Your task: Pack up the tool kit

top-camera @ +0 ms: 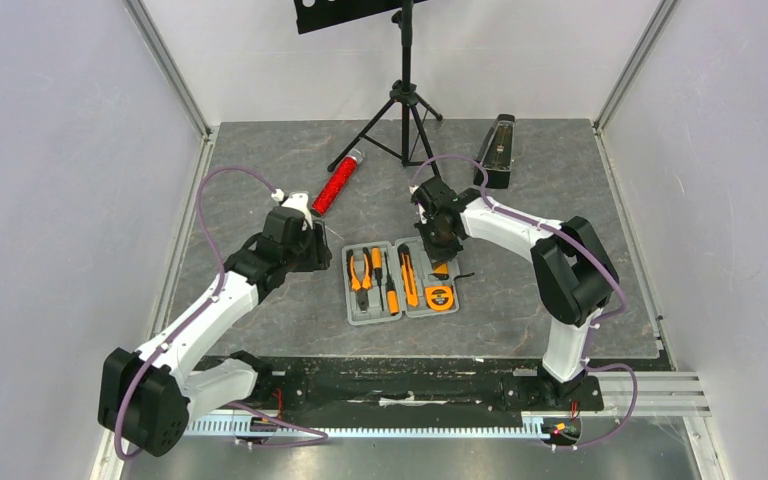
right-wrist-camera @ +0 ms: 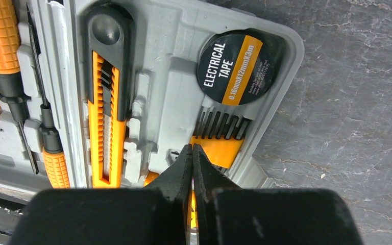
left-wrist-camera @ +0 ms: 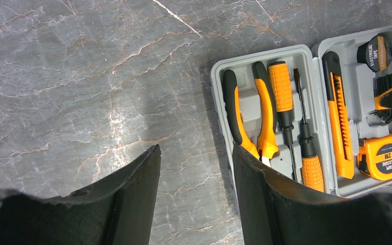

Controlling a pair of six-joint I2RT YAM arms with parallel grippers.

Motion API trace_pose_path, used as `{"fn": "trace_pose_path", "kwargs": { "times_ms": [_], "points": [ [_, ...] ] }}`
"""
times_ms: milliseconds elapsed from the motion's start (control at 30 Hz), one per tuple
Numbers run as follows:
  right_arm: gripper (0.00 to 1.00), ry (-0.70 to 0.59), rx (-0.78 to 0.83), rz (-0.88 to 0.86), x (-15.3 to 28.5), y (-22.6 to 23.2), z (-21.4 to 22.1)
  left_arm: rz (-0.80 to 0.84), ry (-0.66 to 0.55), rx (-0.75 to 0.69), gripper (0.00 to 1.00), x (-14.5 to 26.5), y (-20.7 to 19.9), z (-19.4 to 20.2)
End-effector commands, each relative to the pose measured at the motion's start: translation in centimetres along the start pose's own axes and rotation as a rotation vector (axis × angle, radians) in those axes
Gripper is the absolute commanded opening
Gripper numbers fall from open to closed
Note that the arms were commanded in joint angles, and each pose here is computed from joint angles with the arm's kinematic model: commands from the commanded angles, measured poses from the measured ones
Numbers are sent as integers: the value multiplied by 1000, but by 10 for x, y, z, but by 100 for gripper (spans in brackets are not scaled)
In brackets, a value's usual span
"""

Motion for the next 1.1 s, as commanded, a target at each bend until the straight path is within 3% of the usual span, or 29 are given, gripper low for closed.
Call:
{"fn": "trace_pose_path", "kwargs": {
  "times_ms": [0,367,633,1067],
  "points": [
    [1,-14,3,14,-4,-2,0,26,-49,20,60,3,-6,-17],
    [0,113,-42,84,-33,-26,52,-51,-137,-86,60,26,6,-48],
    [0,207,-174,122,-53,-65,101,-106,-138,-102,60,22,17,-40],
    [0,314,-49,293,-59,-81,135,-128,-151,-98,60,23,22,-41]
  ]
}}
Point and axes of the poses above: each gripper's point midway between its finger pads, its own x axis back along the fingers, its own y axis along the line the jaws close on, z = x × y, the point moved 3 cm from there along x, back along the fingers, and after that the axes turned 5 degrees about -x, right-handed, at the moved point
